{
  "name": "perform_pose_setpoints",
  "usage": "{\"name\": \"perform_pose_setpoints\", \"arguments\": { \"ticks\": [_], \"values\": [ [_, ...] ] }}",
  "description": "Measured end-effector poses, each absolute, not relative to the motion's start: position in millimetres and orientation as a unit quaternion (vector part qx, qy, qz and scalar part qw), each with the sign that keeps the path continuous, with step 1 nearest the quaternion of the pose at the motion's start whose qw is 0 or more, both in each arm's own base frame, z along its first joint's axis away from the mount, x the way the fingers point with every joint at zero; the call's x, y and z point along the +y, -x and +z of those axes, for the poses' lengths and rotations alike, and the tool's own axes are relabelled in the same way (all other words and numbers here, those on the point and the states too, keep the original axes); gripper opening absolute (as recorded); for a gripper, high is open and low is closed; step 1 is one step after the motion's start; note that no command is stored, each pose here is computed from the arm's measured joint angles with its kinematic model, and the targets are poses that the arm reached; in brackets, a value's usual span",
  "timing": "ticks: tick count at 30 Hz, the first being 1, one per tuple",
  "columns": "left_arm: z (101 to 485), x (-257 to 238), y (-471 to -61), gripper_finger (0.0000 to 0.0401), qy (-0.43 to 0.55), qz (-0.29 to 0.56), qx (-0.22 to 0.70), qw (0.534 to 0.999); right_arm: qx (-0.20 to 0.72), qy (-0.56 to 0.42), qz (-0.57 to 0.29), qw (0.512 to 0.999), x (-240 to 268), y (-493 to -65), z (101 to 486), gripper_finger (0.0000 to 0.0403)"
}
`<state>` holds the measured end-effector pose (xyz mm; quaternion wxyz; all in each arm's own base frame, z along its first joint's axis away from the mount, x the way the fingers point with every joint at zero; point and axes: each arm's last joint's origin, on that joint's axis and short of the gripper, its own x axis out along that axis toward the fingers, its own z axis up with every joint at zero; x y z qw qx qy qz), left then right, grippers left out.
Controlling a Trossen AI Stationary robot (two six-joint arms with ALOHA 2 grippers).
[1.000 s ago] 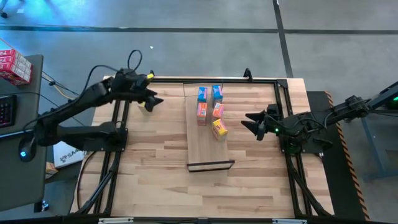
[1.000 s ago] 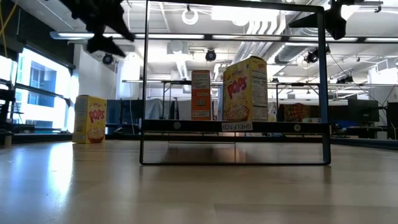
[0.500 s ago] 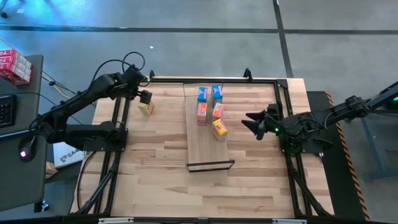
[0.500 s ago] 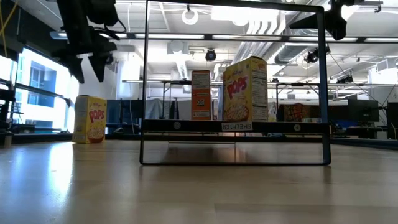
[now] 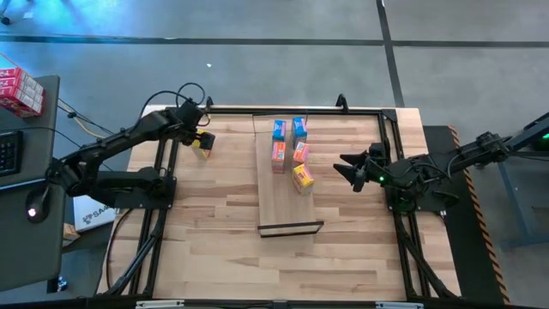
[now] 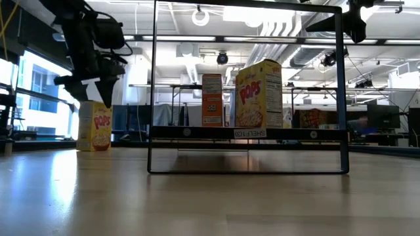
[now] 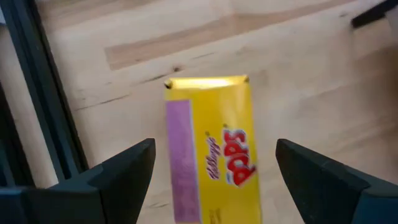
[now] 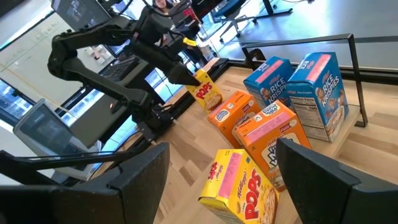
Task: Stack cereal on shelf
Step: Put the yellow cereal box on the shelf aligned with the other yellow cereal box
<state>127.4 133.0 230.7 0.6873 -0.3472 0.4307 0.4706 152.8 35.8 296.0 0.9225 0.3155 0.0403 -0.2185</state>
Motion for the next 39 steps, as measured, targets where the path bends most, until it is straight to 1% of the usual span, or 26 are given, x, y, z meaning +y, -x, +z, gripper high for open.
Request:
{"name": "perform_pose_setpoints", "arguments": {
  "ticks": [7,10,14,18,24,30,32,35,39],
  "values": [
    [226,136,-124,0.0323,0.348,0.475,0.437,0.680,0.046,-0.312,-0.220,0.923,36,-152,295,0.0291],
    [223,137,-126,0.0314,0.351,0.472,0.449,0.673,0.050,-0.310,-0.221,0.923,36,-152,294,0.0291],
    [214,140,-128,0.0280,0.354,0.467,0.476,0.656,0.050,-0.310,-0.221,0.923,36,-152,294,0.0291],
    [214,141,-129,0.0237,0.367,0.465,0.470,0.654,0.048,-0.319,-0.221,0.920,36,-152,294,0.0291],
    [230,138,-131,0.0177,0.381,0.442,0.443,0.680,0.050,-0.319,-0.222,0.920,36,-152,294,0.0291],
    [253,132,-130,0.0121,0.373,0.432,0.425,0.703,0.051,-0.318,-0.222,0.920,36,-152,293,0.0291],
    [263,129,-131,0.0111,0.373,0.419,0.419,0.714,0.051,-0.318,-0.222,0.920,36,-152,293,0.0291],
    [281,121,-133,0.0106,0.374,0.391,0.409,0.735,0.051,-0.318,-0.222,0.920,36,-152,293,0.0291],
    [313,109,-139,0.0109,0.361,0.344,0.374,0.782,0.049,-0.319,-0.225,0.919,35,-152,293,0.0291]
  ]
}}
